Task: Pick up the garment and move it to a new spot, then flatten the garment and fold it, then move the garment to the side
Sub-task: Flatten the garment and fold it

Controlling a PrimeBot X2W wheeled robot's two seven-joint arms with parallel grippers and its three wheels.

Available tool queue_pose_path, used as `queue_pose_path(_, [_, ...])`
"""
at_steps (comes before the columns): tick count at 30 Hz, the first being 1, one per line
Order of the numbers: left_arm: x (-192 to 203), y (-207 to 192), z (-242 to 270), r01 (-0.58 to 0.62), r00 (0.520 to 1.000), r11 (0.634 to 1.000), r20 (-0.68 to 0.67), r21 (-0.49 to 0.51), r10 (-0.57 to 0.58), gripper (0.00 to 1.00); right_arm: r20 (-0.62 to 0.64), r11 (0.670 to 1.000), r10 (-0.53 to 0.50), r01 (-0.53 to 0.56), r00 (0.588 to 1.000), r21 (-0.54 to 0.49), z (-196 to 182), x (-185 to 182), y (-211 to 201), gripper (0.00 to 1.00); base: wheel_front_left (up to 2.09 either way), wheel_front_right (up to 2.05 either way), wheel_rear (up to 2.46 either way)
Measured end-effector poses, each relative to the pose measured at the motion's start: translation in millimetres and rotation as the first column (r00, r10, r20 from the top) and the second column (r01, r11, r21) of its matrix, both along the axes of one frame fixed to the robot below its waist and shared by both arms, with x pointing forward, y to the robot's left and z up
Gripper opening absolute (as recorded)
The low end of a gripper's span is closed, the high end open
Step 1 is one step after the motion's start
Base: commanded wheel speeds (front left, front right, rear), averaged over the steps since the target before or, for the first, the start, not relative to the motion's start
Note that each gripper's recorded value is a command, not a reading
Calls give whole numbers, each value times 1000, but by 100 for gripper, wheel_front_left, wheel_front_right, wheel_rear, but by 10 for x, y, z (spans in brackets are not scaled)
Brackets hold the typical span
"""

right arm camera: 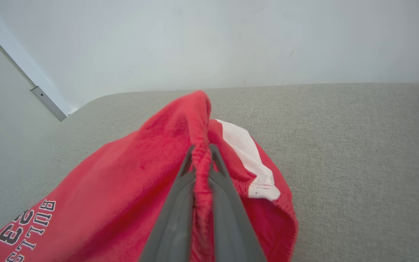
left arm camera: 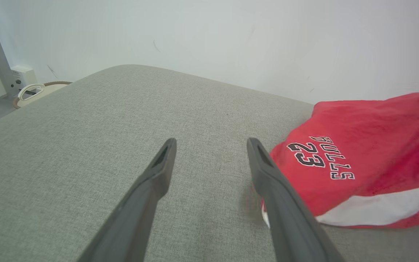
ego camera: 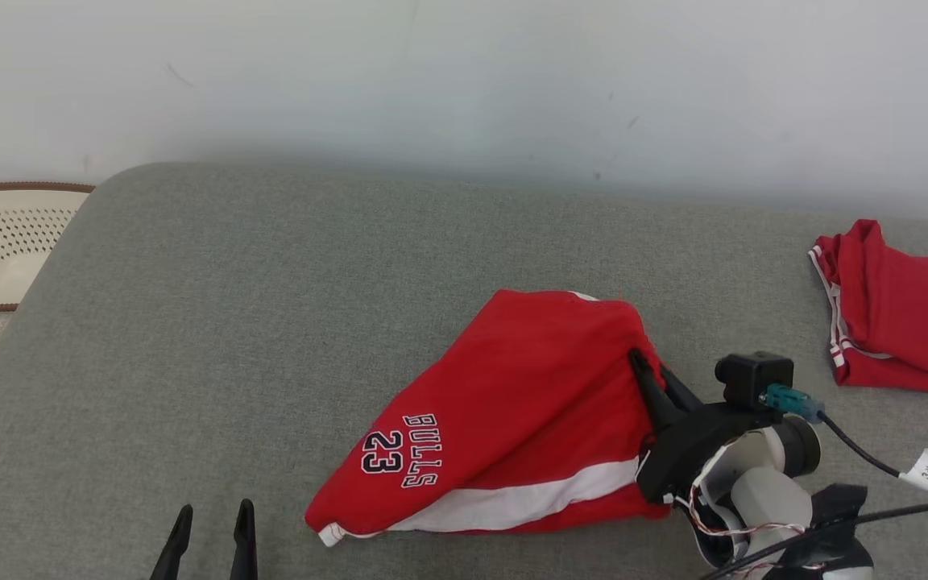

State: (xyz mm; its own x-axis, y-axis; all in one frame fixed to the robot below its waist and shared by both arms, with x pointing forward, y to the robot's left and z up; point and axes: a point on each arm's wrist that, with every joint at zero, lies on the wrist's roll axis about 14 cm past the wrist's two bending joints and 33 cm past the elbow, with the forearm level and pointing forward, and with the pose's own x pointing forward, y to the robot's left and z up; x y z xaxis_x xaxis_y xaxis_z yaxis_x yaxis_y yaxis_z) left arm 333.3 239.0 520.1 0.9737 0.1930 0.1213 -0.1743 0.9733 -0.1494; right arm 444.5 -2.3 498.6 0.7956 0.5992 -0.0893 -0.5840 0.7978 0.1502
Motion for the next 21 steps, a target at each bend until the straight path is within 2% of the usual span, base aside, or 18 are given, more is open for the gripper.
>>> queue_pose_path(5, [-16, 13, -7, -6, 1000, 1000, -2, -2, 6, 100, -29, 998, -39, 38, 999, -44, -56, 143, -112, 0, 0, 0, 0])
queue_pose_path(11, [-36, 43, -21, -17, 1000, 1000, -6, -4, 17, 100, -81, 996, -42, 35, 996, -88, -225, 136, -113, 0, 0, 0, 0])
queue_pose_path(12, [-35, 45, -22, -17, 1000, 1000, -6, -4, 17, 100, -84, 995, -45, 37, 995, -88, -236, 134, -119, 17, 0, 0, 0])
queue_pose_path(14, [-30, 41, -19, -16, 1000, 1000, -5, -5, 16, 100, -83, 995, -48, 40, 995, -92, -253, 122, -140, 100, 0, 0, 0])
queue_pose_path(21, [2, -23, 14, 5, 1000, 1000, 7, -9, -5, 100, -56, 995, -70, 66, 996, -74, -225, 60, -264, 100, 0, 0, 0])
